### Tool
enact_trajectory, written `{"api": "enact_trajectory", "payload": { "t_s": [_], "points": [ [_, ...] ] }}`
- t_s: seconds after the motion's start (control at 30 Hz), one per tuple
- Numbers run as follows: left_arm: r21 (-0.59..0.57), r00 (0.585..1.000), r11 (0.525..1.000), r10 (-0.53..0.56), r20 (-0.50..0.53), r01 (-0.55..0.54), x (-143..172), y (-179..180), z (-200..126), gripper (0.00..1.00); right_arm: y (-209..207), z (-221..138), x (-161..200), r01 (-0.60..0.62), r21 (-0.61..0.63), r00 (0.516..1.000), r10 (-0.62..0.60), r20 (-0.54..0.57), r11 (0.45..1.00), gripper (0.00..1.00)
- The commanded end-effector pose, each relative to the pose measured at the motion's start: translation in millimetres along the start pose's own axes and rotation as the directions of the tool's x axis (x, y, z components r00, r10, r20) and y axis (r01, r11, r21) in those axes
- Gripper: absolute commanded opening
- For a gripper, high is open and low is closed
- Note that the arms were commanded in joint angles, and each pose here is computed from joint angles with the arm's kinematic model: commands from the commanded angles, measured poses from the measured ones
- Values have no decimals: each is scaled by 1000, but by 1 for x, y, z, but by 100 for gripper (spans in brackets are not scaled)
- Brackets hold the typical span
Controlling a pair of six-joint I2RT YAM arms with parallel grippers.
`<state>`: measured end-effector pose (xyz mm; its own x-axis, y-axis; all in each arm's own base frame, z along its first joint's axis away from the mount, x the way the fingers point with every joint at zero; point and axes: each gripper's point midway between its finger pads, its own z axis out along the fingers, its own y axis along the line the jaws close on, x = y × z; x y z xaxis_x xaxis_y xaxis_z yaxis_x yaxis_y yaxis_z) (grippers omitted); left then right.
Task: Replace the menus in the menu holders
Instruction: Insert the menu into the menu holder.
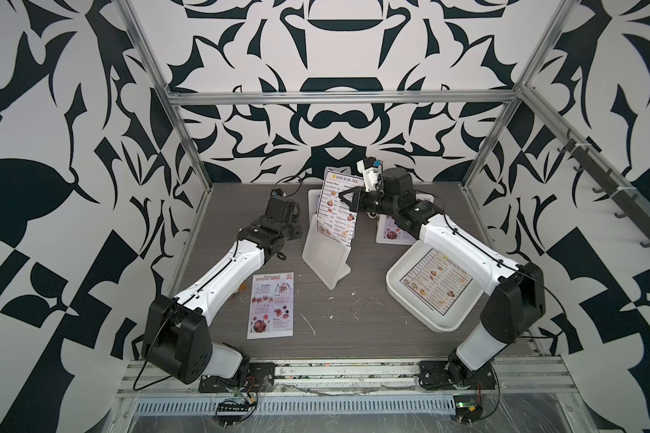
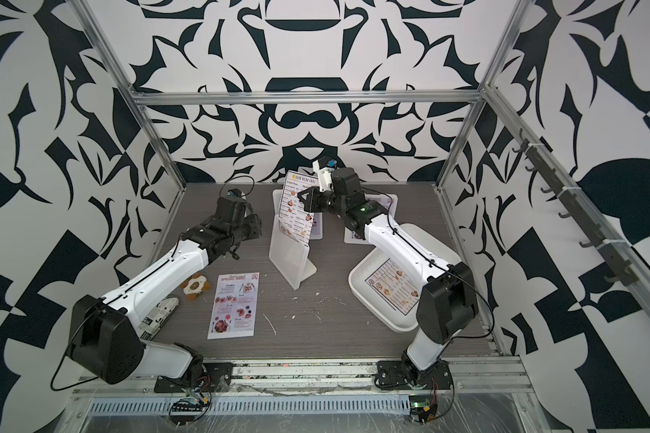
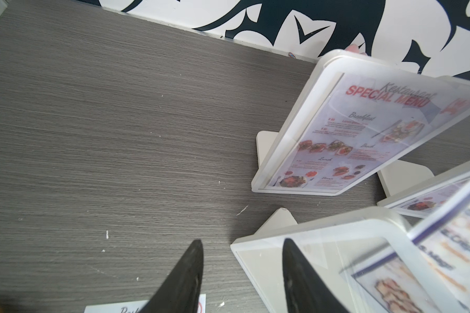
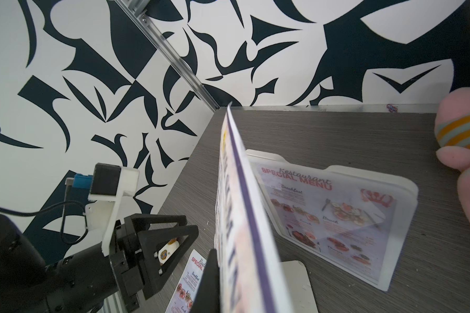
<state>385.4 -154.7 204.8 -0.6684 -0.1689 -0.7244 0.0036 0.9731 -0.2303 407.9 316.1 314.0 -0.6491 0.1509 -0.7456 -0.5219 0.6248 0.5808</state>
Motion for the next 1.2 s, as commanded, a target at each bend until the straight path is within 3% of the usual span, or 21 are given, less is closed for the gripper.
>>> {"api": "enact_trajectory", "payload": {
  "t_s": [0.0, 0.53, 1.17],
  "points": [
    [3, 1000, 1000, 4, 12, -4, -7, -3, -4, 49, 21, -13, -20, 38, -58, 996, -34, 77, 998, 0],
    [-7, 1000, 1000, 5, 22, -5, -7, 1, -10, 49, 25, 2, -16, 43, -97, 995, -34, 94, 994, 0],
    [-11, 999, 1000, 10, 32, -9, -10, 1, -12, 50, 31, -9, -3, 89, -95, 991, -78, 113, 992, 0]
  ]
}}
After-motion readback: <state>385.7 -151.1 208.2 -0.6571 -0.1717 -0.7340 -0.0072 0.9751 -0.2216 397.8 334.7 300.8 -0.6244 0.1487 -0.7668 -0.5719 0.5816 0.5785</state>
